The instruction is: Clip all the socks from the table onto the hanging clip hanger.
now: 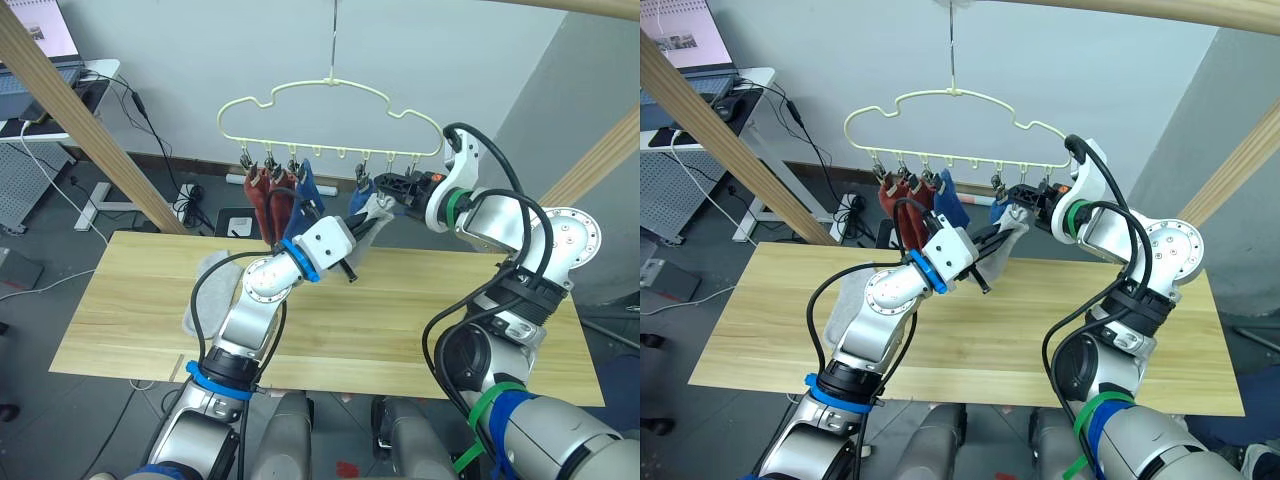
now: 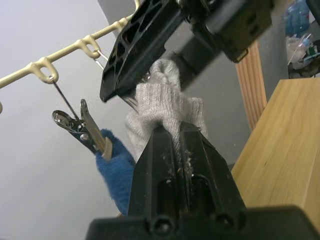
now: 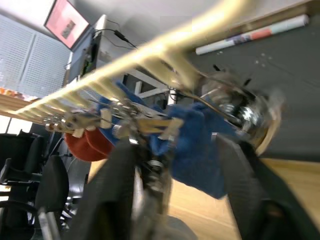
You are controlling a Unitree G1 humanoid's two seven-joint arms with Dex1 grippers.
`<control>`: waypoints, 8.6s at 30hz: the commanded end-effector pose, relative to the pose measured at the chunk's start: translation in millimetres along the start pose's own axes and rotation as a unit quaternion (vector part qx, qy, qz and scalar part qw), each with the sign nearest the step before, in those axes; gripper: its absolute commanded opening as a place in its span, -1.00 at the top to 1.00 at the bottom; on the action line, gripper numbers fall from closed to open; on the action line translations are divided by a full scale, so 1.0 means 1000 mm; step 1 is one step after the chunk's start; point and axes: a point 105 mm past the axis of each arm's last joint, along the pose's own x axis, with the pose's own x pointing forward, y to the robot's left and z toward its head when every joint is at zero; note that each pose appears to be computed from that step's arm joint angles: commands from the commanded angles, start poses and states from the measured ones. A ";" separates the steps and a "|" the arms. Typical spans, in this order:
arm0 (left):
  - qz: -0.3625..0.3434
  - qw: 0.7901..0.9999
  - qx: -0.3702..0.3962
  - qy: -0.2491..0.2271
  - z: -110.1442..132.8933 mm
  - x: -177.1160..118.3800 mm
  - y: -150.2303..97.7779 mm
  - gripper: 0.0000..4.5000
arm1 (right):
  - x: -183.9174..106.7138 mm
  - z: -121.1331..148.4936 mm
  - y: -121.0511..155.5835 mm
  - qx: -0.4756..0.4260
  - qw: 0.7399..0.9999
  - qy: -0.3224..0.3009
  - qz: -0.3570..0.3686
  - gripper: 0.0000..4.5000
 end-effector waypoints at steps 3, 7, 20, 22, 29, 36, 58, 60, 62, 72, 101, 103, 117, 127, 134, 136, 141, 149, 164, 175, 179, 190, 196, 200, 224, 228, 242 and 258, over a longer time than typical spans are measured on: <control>-0.016 0.999 -0.028 -0.028 0.011 0.006 -0.007 1.00 | -0.022 0.026 0.025 0.013 0.993 -0.066 0.095 -0.98; -0.022 0.991 -0.126 -0.025 0.007 0.012 -0.015 0.89 | -0.041 0.026 0.033 0.011 0.983 -0.098 0.152 -1.00; -0.018 0.933 -0.352 0.079 -0.036 -0.023 -0.023 -0.77 | -0.068 -0.025 -0.011 -0.194 0.977 -0.093 -0.001 -1.00; 0.034 0.948 -0.296 0.115 -0.043 -0.035 -0.009 -0.91 | -0.066 -0.032 -0.023 -0.250 0.962 -0.102 -0.051 -1.00; 0.022 0.961 -0.261 0.084 -0.008 -0.067 0.014 -0.94 | -0.064 -0.030 -0.038 -0.362 0.905 -0.177 -0.137 -0.73; -0.013 0.969 -0.245 0.023 0.042 -0.087 0.025 -0.94 | -0.053 -0.029 -0.006 -0.382 0.881 -0.255 -0.112 -0.19; -0.035 0.972 -0.233 0.002 0.068 -0.093 0.018 -0.94 | -0.007 0.000 -0.001 -0.357 0.860 -0.321 -0.173 0.09; -0.035 0.972 -0.233 0.001 0.068 -0.094 0.018 -0.94 | -0.005 0.002 -0.002 -0.358 0.859 -0.322 -0.175 0.09; -0.036 0.972 -0.233 0.000 0.069 -0.093 0.018 -0.94 | -0.003 0.004 -0.002 -0.357 0.858 -0.324 -0.177 0.09; -0.034 0.972 -0.231 0.000 0.069 -0.094 0.017 -0.94 | 0.007 0.009 0.009 -0.344 0.864 -0.333 -0.158 0.09; -0.038 0.974 -0.221 -0.016 0.080 -0.092 0.013 -0.94 | 0.021 0.014 0.017 -0.324 0.876 -0.330 -0.141 0.09; -0.038 0.975 -0.220 -0.016 0.080 -0.092 0.013 -0.94 | 0.021 0.014 0.017 -0.324 0.875 -0.331 -0.141 0.09; -0.036 0.975 -0.218 -0.021 0.083 -0.091 0.013 -0.94 | 0.023 0.017 0.022 -0.326 0.874 -0.335 -0.133 0.09; -0.040 0.975 -0.215 -0.020 0.083 -0.089 0.011 -0.94 | 0.025 0.013 0.014 -0.318 0.880 -0.325 -0.138 1.00; 0.013 0.971 -0.236 0.034 0.054 -0.098 0.020 -0.94 | 0.020 0.014 0.004 -0.333 0.883 -0.304 -0.129 1.00; 0.053 0.969 -0.217 0.105 0.021 -0.110 0.026 -0.94 | 0.019 0.015 0.000 -0.342 0.888 -0.284 -0.115 1.00; 0.222 0.924 -0.214 0.226 -0.063 -0.155 0.069 -0.94 | 0.008 0.016 -0.017 -0.377 0.895 -0.222 -0.093 1.00; 0.290 0.884 -0.228 0.288 -0.134 -0.170 0.099 -0.94 | -0.003 0.017 -0.026 -0.368 0.905 -0.189 -0.101 1.00; 0.302 0.815 -0.305 0.389 -0.193 -0.199 0.081 -0.94 | -0.013 0.014 -0.033 -0.344 0.914 -0.173 -0.130 1.00; 0.237 0.835 -0.268 0.417 -0.192 -0.204 0.058 0.04 | -0.014 0.016 -0.036 -0.354 0.912 -0.163 -0.129 1.00; 0.228 0.844 -0.270 0.405 -0.187 -0.198 0.055 0.52 | -0.015 0.024 -0.038 -0.361 0.910 -0.161 -0.128 1.00; 0.150 0.900 -0.294 0.285 -0.135 -0.145 0.014 0.98 | -0.020 0.028 -0.047 -0.347 0.925 -0.114 -0.107 1.00; 0.015 0.959 -0.245 0.143 -0.055 -0.078 -0.024 0.98 | -0.030 0.031 -0.050 -0.183 0.978 -0.039 -0.091 1.00; -0.017 0.980 -0.176 0.091 -0.022 -0.046 -0.035 0.98 | -0.032 0.038 -0.038 -0.103 0.991 -0.025 -0.080 1.00; 0.024 0.998 -0.030 0.041 0.005 0.012 -0.028 0.98 | -0.019 0.032 -0.013 -0.031 0.998 -0.036 -0.051 1.00; 0.048 0.998 -0.023 0.037 0.009 0.018 -0.019 0.98 | -0.019 0.030 -0.014 -0.031 0.998 -0.033 -0.054 1.00; 0.038 0.998 -0.035 0.025 0.015 0.025 -0.023 1.00 | -0.020 0.024 -0.011 -0.029 0.998 -0.027 -0.040 0.20; -0.012 0.944 -0.328 0.041 0.005 0.033 -0.054 0.17 | -0.074 0.022 -0.019 -0.111 0.988 -0.107 0.031 -1.00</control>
